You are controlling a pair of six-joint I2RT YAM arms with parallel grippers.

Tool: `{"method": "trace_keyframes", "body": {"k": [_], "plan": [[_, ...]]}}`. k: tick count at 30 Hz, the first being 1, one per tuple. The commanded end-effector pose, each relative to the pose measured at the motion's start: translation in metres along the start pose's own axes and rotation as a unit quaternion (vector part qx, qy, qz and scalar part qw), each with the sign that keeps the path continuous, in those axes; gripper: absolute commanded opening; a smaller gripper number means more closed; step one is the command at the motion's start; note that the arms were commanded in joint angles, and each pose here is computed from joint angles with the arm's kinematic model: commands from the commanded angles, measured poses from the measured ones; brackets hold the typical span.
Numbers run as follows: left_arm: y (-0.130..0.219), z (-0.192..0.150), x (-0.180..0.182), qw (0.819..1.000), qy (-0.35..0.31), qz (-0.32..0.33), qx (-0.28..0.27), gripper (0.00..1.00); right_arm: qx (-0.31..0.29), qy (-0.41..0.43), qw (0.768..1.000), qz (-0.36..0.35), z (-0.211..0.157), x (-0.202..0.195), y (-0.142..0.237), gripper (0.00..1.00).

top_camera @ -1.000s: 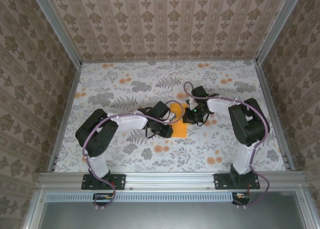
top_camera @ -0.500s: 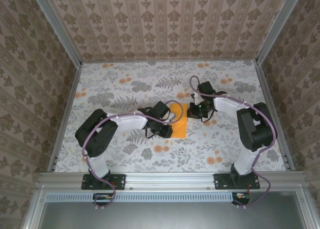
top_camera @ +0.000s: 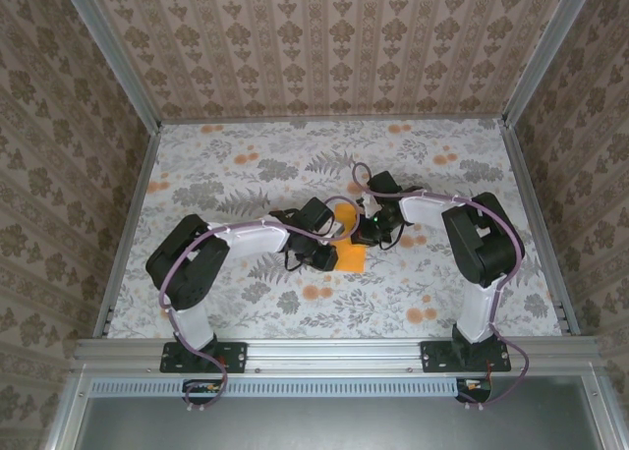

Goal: Fold a paper plane with a square sheet of paper (fold left side to right side)
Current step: Fold the triangle a second time at the center of the table.

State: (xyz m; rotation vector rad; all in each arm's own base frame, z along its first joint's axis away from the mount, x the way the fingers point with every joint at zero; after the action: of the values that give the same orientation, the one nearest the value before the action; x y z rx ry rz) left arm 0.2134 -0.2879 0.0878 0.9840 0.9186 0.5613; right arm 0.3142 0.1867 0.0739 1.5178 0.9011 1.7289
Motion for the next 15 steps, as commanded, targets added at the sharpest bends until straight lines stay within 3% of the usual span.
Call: {"method": "trace_keyframes", "body": {"k": [1,7,15], "plan": [[0.025,0.014,-0.016,0.999,-0.007,-0.042,-0.025,0.19,0.021,-0.008,0.999,-0.039,-0.005,-0.012,-0.004,0.00],[0.024,0.032,-0.031,0.989,0.002,-0.136,-0.052,0.16,0.025,-0.009,0.999,-0.039,-0.006,-0.013,-0.006,0.00],[-0.005,0.041,-0.020,0.987,0.020,-0.154,-0.027,0.11,0.032,-0.007,0.999,-0.043,-0.008,-0.014,-0.006,0.00]]}}
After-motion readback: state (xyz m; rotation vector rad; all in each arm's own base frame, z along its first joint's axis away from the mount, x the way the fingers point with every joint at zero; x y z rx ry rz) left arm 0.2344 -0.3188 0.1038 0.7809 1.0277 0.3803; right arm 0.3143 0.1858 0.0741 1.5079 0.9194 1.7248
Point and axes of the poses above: each hand's point on the last joint's axis, 136 mm out from that joint toward the fingers, its own y axis back along the fingers, its own x axis along the line the jaws close on, z = x × y, the point moved 7 cm from there along y, back along the fingers, and after that the axes turned 4 degrees about y, right-handed, at the moved point
